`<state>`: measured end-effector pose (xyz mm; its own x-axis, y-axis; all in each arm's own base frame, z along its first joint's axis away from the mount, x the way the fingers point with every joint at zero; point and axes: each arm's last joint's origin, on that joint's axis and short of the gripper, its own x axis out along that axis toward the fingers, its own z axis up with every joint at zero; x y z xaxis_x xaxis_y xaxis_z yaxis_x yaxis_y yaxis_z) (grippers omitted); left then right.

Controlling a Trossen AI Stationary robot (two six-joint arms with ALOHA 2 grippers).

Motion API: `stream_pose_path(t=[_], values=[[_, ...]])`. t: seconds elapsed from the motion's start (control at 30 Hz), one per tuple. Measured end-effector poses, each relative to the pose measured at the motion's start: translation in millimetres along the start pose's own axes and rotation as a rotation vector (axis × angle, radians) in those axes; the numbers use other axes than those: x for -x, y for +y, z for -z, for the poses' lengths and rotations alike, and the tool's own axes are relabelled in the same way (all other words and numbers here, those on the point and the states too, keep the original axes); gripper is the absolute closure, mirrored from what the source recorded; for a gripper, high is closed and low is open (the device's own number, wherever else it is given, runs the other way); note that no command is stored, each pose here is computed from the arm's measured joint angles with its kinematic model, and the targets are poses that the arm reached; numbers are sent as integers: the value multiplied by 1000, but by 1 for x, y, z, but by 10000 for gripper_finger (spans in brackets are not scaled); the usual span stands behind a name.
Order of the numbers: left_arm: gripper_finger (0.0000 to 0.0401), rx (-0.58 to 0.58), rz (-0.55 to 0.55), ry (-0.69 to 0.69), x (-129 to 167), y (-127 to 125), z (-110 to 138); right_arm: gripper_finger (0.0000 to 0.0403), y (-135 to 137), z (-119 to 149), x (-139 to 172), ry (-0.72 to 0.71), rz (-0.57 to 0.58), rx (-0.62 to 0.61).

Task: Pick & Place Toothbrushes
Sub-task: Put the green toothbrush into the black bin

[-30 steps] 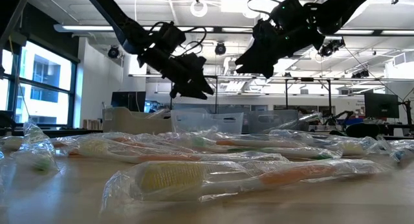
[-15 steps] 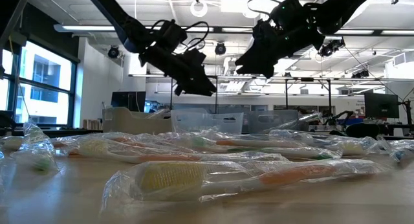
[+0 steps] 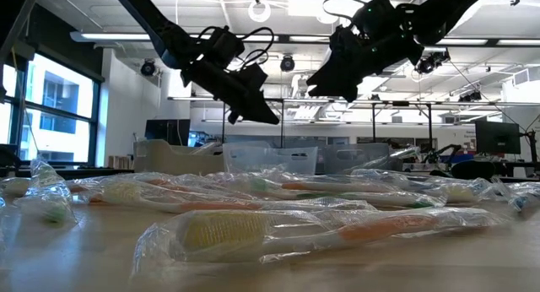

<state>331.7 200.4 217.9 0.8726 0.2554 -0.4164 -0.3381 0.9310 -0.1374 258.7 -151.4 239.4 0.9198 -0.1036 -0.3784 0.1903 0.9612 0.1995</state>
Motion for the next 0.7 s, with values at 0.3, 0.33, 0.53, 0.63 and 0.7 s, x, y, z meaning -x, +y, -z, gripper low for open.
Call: stream_pose_path(t=[0.3, 0.33, 0.53, 0.63, 0.7], values=[[400, -8, -2, 18, 1, 0, 1, 259, 0, 3, 0, 30, 3, -13], [400, -11, -3, 23, 2, 0, 1, 271, 0, 3, 0, 31, 3, -14], [401, -38, -3, 10, 17, -4, -2, 340, 0, 3, 0, 33, 1, -15], [401, -48, -3, 1, 30, -7, 3, 367, 0, 4, 0, 37, 1, -15], [401, -70, -8, -15, 40, -10, 8, 382, 0, 4, 0, 37, 0, -15]])
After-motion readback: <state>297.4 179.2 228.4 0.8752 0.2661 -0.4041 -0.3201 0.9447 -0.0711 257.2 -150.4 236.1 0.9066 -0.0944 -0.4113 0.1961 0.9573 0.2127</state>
